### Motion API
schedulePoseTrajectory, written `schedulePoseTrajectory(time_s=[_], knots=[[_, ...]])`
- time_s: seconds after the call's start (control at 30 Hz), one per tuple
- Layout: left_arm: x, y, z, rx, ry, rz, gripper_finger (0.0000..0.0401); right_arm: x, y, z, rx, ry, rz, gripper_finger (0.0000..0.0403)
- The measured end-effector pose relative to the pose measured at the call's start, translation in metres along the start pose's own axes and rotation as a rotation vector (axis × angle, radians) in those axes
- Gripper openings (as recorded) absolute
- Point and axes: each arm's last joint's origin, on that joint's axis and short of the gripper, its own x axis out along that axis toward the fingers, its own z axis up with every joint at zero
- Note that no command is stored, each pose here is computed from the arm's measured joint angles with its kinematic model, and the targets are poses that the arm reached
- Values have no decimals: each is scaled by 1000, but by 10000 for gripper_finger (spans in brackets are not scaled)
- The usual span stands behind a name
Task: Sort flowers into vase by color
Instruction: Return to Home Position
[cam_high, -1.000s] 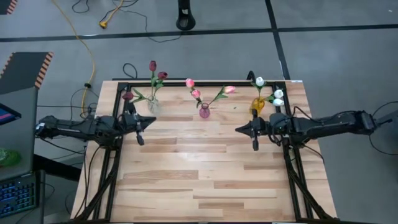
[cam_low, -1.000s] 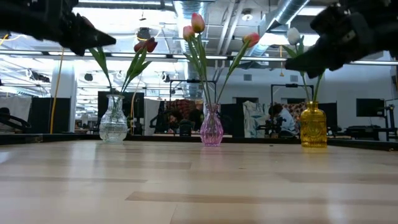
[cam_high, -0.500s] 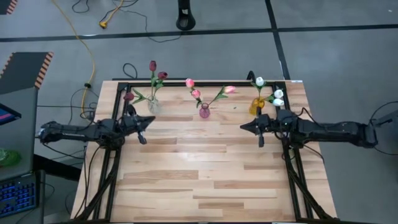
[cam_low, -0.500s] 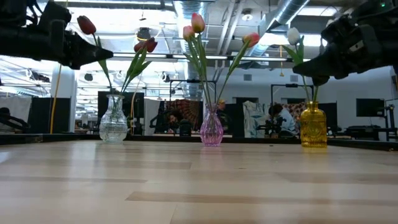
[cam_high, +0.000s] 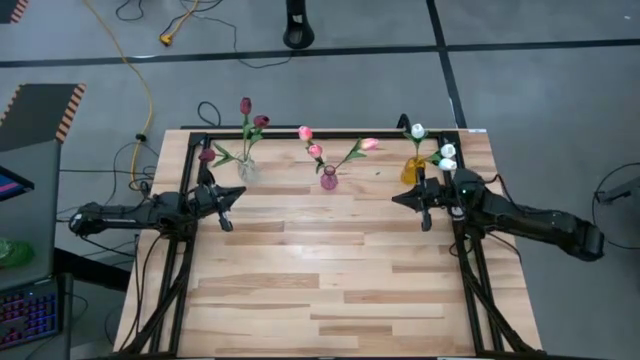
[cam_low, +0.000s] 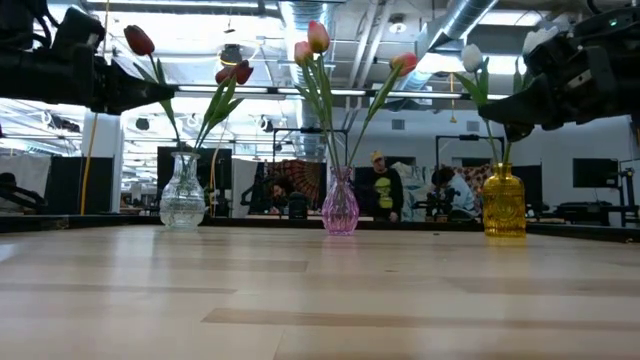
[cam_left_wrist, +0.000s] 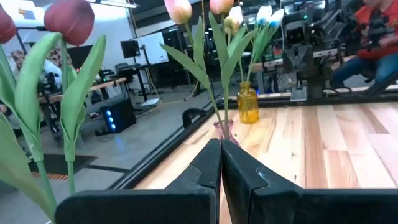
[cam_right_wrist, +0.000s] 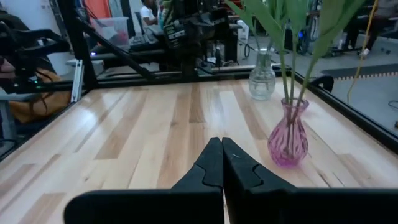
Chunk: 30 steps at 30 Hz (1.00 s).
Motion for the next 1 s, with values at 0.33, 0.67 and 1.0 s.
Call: schedulePoseTrajectory(time_s=[0.33, 0.67, 1.0], knots=[[0, 0, 0, 11, 0, 6, 0, -4, -8, -9, 153, 79, -65, 20], [0, 0, 0, -4, 0, 6, 0, -3, -9, -15, 133, 133, -269, 20], [0, 0, 0, 12, -1, 6, 0, 2, 4, -14, 126, 134, -225, 20]])
